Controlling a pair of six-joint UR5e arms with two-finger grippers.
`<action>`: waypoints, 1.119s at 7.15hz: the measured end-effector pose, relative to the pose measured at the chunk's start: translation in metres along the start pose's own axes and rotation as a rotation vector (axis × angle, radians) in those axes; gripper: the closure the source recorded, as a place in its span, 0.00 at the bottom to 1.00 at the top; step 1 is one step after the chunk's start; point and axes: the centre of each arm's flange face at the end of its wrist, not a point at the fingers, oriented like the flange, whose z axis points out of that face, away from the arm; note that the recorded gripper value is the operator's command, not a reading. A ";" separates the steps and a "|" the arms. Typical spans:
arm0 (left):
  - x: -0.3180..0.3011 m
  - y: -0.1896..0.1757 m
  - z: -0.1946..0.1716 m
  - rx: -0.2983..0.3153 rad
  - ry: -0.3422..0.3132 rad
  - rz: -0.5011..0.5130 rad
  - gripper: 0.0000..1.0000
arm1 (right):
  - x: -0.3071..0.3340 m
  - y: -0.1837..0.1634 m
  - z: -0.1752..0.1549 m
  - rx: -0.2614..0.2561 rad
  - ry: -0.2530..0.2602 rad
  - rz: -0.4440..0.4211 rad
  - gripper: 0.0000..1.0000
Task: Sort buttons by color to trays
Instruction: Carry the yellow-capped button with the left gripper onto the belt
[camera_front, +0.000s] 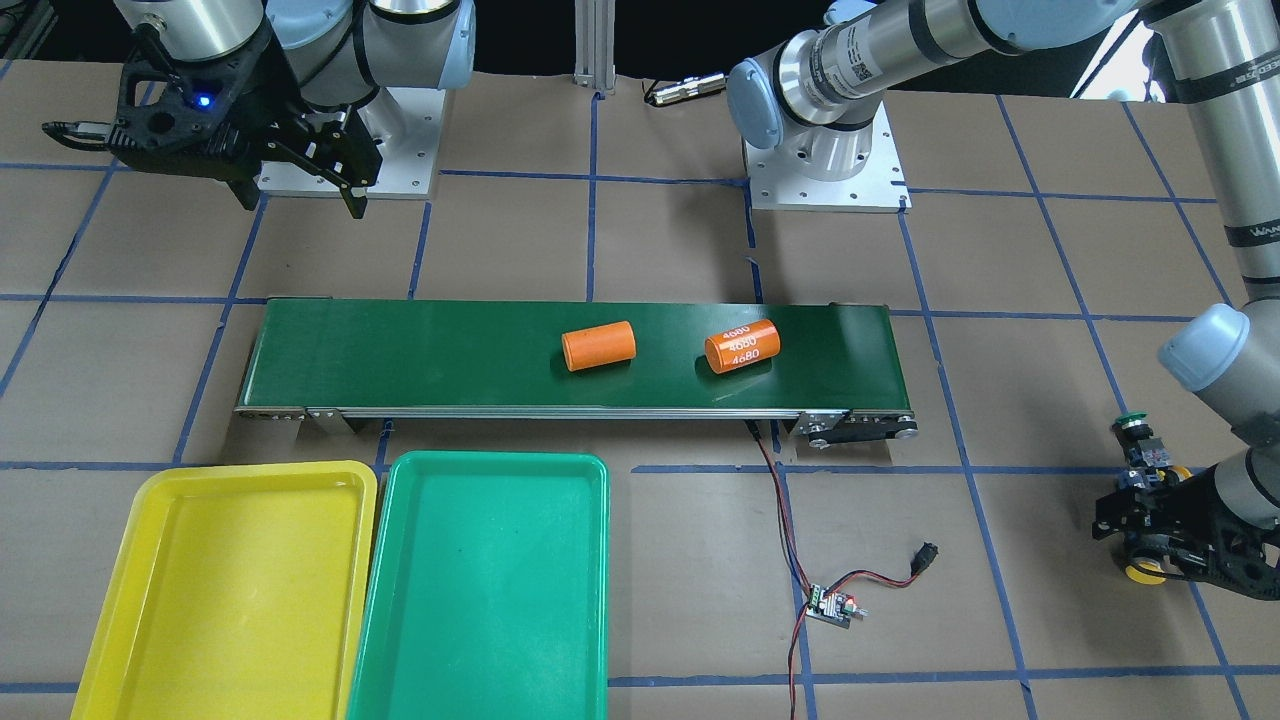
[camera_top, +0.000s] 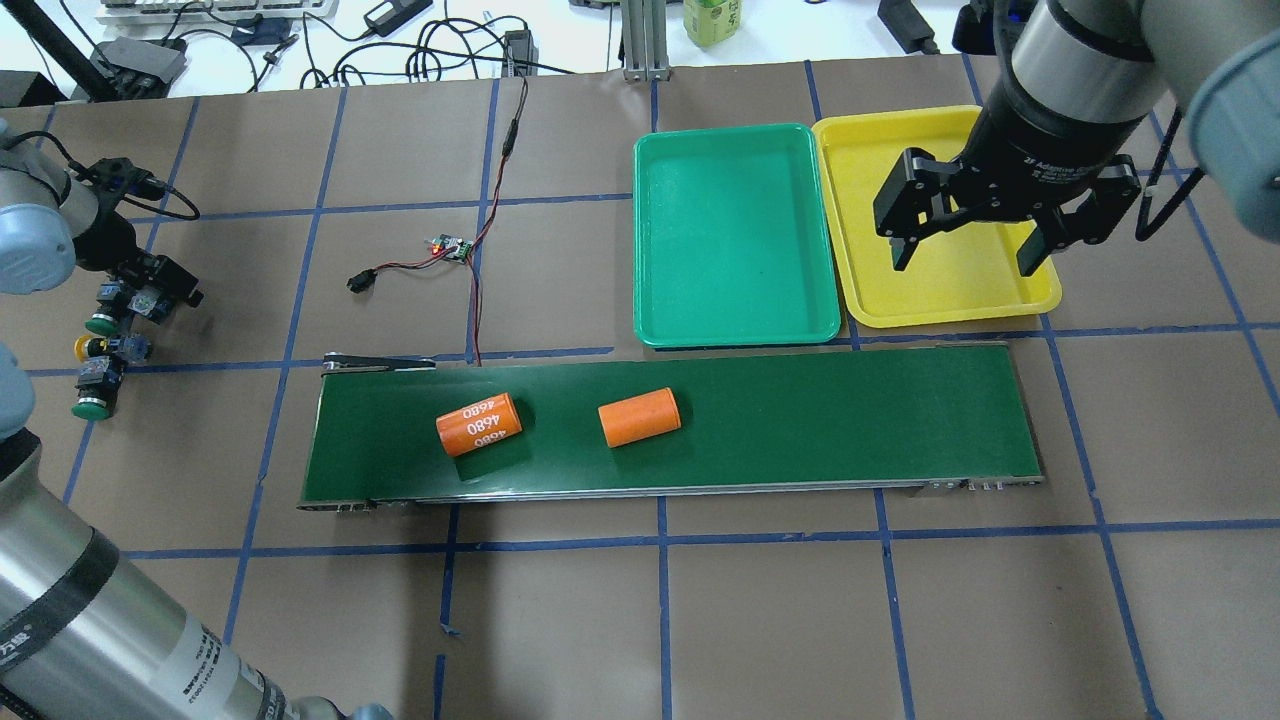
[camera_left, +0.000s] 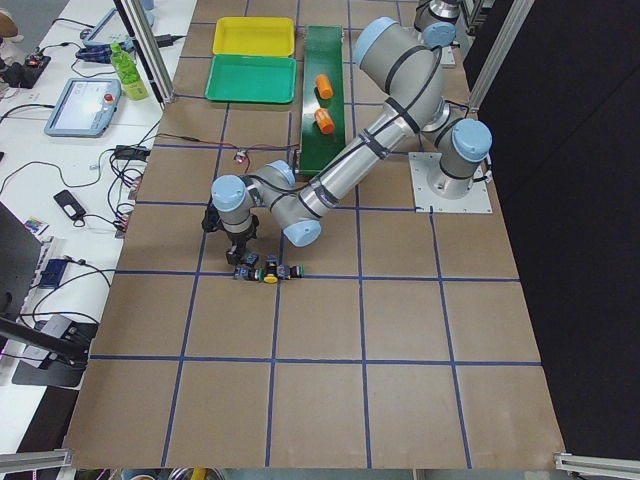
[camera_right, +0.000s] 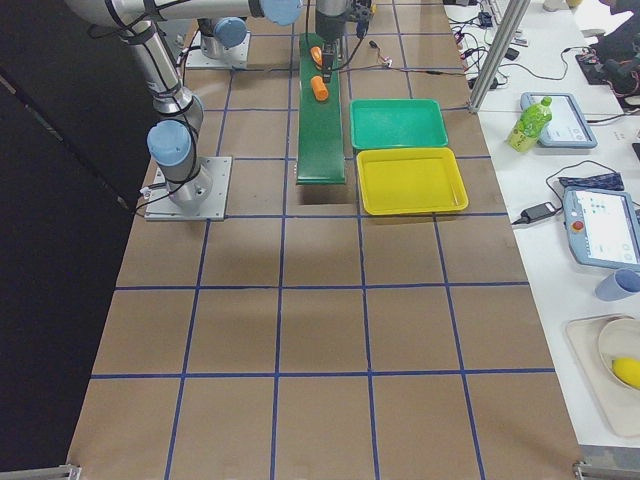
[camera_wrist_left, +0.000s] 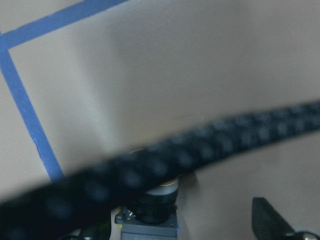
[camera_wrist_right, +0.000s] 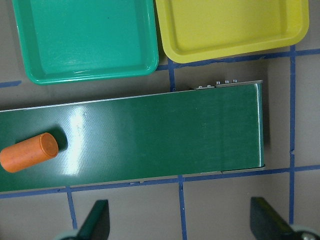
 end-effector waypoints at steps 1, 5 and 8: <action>-0.002 -0.001 0.000 0.001 -0.003 0.000 0.07 | 0.000 0.000 0.000 0.000 0.000 0.000 0.00; 0.001 0.002 0.001 -0.010 0.013 0.014 1.00 | 0.001 0.000 -0.001 0.003 0.000 0.002 0.00; 0.043 -0.002 -0.036 -0.030 0.031 0.040 1.00 | 0.002 -0.002 0.005 -0.008 0.005 0.003 0.00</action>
